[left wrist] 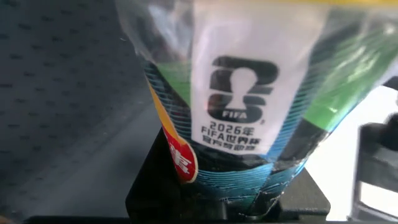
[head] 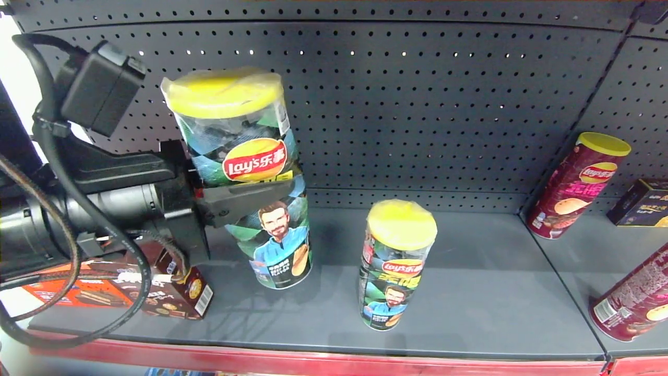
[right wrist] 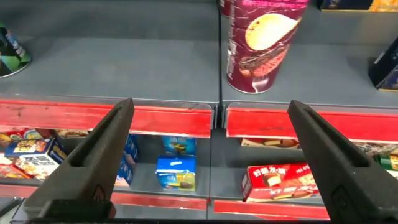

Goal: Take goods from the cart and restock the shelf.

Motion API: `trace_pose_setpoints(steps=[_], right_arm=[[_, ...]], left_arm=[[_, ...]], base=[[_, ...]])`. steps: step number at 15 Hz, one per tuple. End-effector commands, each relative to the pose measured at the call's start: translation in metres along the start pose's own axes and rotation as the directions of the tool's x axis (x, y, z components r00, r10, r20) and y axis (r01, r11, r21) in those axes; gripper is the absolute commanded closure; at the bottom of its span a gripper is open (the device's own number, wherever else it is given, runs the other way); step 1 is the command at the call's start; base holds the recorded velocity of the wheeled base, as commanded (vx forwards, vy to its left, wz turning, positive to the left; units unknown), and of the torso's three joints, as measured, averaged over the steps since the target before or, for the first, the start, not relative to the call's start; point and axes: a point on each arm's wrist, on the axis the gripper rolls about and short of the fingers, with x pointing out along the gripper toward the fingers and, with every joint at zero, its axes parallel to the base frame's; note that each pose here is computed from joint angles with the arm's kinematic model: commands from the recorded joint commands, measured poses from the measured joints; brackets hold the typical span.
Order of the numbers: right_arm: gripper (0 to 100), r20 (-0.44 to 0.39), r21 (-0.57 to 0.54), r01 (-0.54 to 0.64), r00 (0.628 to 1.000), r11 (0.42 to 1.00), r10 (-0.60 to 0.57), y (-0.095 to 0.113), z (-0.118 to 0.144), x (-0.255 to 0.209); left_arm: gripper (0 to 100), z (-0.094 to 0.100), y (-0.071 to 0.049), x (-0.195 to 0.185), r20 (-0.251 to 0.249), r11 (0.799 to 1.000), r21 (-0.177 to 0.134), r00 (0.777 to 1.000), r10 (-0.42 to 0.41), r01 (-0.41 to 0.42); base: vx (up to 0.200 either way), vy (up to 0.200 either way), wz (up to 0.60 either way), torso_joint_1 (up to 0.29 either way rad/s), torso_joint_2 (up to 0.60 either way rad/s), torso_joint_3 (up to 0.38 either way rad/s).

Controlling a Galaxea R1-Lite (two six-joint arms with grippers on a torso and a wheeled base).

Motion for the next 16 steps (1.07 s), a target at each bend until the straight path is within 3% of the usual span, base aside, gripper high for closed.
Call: trace_pose_setpoints(steps=[1, 4, 5, 6, 9, 11, 15, 16], right_arm=[[0, -0.002, 0.0, -0.001, 1.0, 1.0, 0.001, 0.0, 0.0, 0.0], [0, -0.002, 0.0, -0.001, 1.0, 1.0, 0.001, 0.0, 0.0, 0.0], [0, -0.002, 0.0, -0.001, 1.0, 1.0, 0.001, 0.0, 0.0, 0.0], [0, -0.002, 0.0, -0.001, 1.0, 1.0, 0.001, 0.0, 0.0, 0.0], [0, -0.002, 0.0, -0.001, 1.0, 1.0, 0.001, 0.0, 0.0, 0.0], [0, -0.002, 0.0, -0.001, 1.0, 1.0, 0.001, 0.0, 0.0, 0.0], [0, -0.002, 0.0, -0.001, 1.0, 1.0, 0.001, 0.0, 0.0, 0.0], [0, -0.002, 0.0, -0.001, 1.0, 1.0, 0.001, 0.0, 0.0, 0.0]], left_arm=[[100, -0.009, 0.012, 0.019, -0.033, 1.0, -0.025, 0.999, 0.003, -0.004], [100, -0.02, 0.036, 0.059, -0.058, 1.0, 0.015, 0.998, -0.003, 0.004], [100, -0.017, 0.043, 0.072, -0.03, 0.998, 0.056, 1.0, -0.007, 0.009], [100, -0.024, 0.06, 0.091, -0.02, 0.997, 0.082, 1.0, -0.01, 0.012], [100, -0.039, 0.085, 0.127, 0.014, 0.995, 0.1, 1.0, -0.017, 0.016], [100, -0.048, 0.093, 0.142, 0.006, 0.996, 0.092, 1.0, -0.021, 0.02], [100, -0.072, 0.111, 0.155, -0.013, 0.994, 0.017, 0.995, -0.104, 0.104], [100, -0.074, 0.114, 0.157, -0.013, 0.994, 0.016, 0.994, -0.111, 0.112]], base=[[0.0, 0.0, 0.0, 0.0, 0.0, 0.0], [0.0, 0.0, 0.0, 0.0, 0.0, 0.0], [0.0, 0.0, 0.0, 0.0, 0.0, 0.0], [0.0, 0.0, 0.0, 0.0, 0.0, 0.0], [0.0, 0.0, 0.0, 0.0, 0.0, 0.0], [0.0, 0.0, 0.0, 0.0, 0.0, 0.0], [0.0, 0.0, 0.0, 0.0, 0.0, 0.0], [0.0, 0.0, 0.0, 0.0, 0.0, 0.0]])
